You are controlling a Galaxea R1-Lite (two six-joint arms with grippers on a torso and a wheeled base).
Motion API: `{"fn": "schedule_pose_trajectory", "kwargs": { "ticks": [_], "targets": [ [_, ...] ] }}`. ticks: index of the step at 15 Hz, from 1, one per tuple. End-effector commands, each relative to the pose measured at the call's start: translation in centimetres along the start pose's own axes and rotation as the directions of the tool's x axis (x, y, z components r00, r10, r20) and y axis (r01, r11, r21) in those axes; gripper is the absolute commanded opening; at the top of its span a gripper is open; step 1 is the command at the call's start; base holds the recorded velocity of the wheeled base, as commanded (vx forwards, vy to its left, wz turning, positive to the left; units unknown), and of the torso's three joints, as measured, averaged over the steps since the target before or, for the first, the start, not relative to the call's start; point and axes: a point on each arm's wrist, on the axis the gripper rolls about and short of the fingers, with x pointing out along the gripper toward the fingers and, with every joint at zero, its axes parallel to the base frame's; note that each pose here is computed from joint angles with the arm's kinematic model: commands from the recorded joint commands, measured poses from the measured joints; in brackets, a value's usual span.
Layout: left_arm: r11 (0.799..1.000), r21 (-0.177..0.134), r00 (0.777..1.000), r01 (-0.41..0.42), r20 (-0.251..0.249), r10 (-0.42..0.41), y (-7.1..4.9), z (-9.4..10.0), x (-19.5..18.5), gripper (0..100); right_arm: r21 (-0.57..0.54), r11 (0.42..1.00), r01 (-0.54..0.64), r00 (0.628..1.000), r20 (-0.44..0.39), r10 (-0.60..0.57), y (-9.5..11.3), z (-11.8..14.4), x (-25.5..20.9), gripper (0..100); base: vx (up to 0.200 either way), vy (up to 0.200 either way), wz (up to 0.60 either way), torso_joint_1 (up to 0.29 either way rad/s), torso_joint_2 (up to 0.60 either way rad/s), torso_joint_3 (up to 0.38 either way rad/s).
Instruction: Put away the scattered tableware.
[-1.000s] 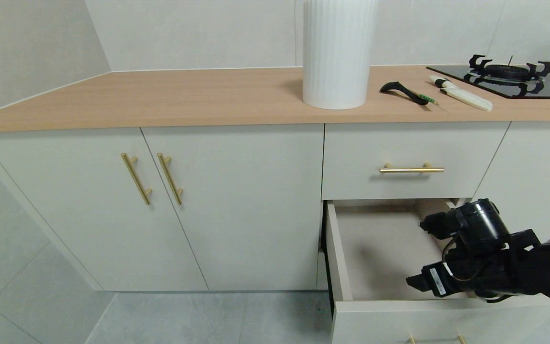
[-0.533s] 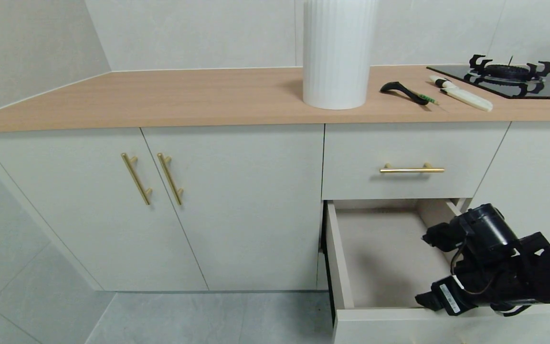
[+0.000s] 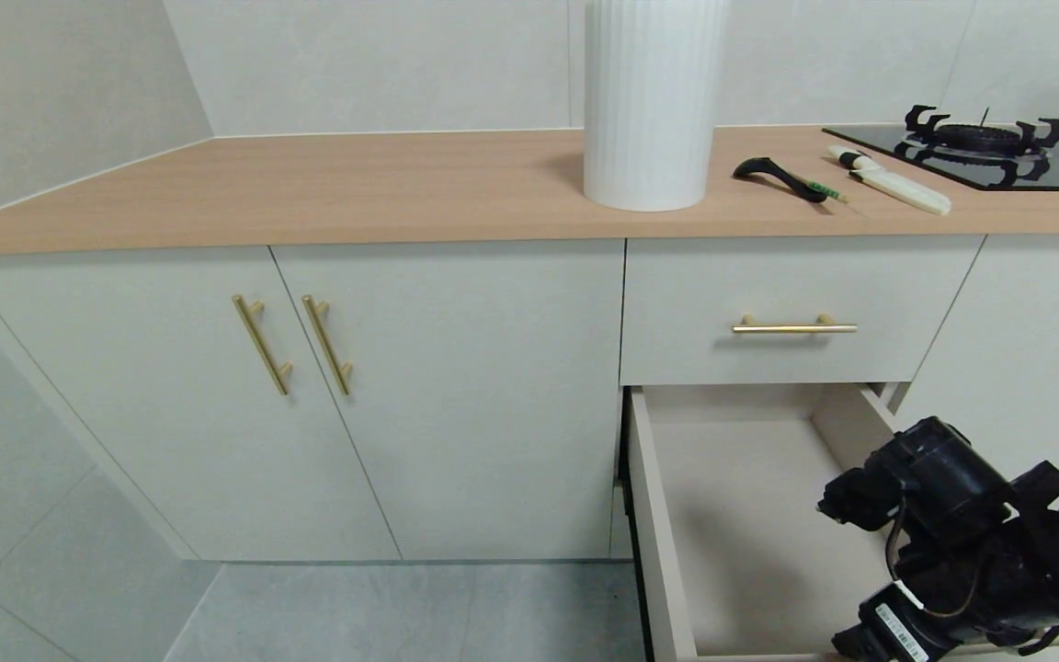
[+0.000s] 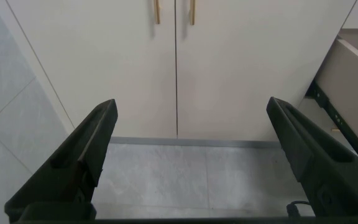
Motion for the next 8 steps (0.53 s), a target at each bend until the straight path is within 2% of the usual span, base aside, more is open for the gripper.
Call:
{"fn": "schedule_pose_trajectory", "kwargs": {
  "ticks": [1,2,4,5,6,7,8],
  "targets": [
    [1.000,0.000,1.000,0.000,0.001,0.000,0.0,0.0,0.0,100,0.012,1.000,-0.002,1.000,0.029,0.001,-0.1,0.9,-0.3,100,0.000,0.000,0.00,0.000,0.00,0.000],
    [1.000,0.000,1.000,0.000,0.000,0.000,0.0,0.0,0.0,100,0.045,0.999,-0.002,0.998,0.055,-0.001,-0.3,1.5,-0.6,100,0.000,0.000,0.00,0.000,0.00,0.000],
    [1.000,0.000,1.000,0.000,0.000,0.000,0.0,0.0,0.0,100,0.149,0.989,-0.012,0.987,0.163,-0.012,-0.9,3.2,-1.1,100,0.000,0.000,0.00,0.000,0.00,0.000],
    [1.000,0.000,1.000,0.000,-0.002,0.000,0.0,0.0,0.0,100,0.198,0.980,-0.019,0.972,0.233,-0.028,-1.5,4.0,-1.3,100,0.000,0.000,0.00,0.000,0.00,0.000],
    [1.000,0.000,1.000,0.000,0.000,0.000,0.0,0.0,0.0,100,0.242,0.970,-0.032,0.939,0.340,-0.054,-2.1,5.0,-1.4,100,0.000,0.000,0.00,0.000,0.00,0.000],
    [1.000,0.000,1.000,0.000,0.000,0.000,0.0,0.0,0.0,100,0.276,0.960,-0.039,0.910,0.407,-0.080,-2.7,5.6,-1.5,100,0.000,0.000,0.00,0.000,0.00,0.000],
    [1.000,0.000,1.000,0.000,0.001,0.000,0.0,0.0,0.0,100,0.290,0.956,-0.042,0.899,0.429,-0.090,-3.0,5.7,-1.5,100,0.000,0.000,0.00,0.000,0.00,0.000]
  ]
}}
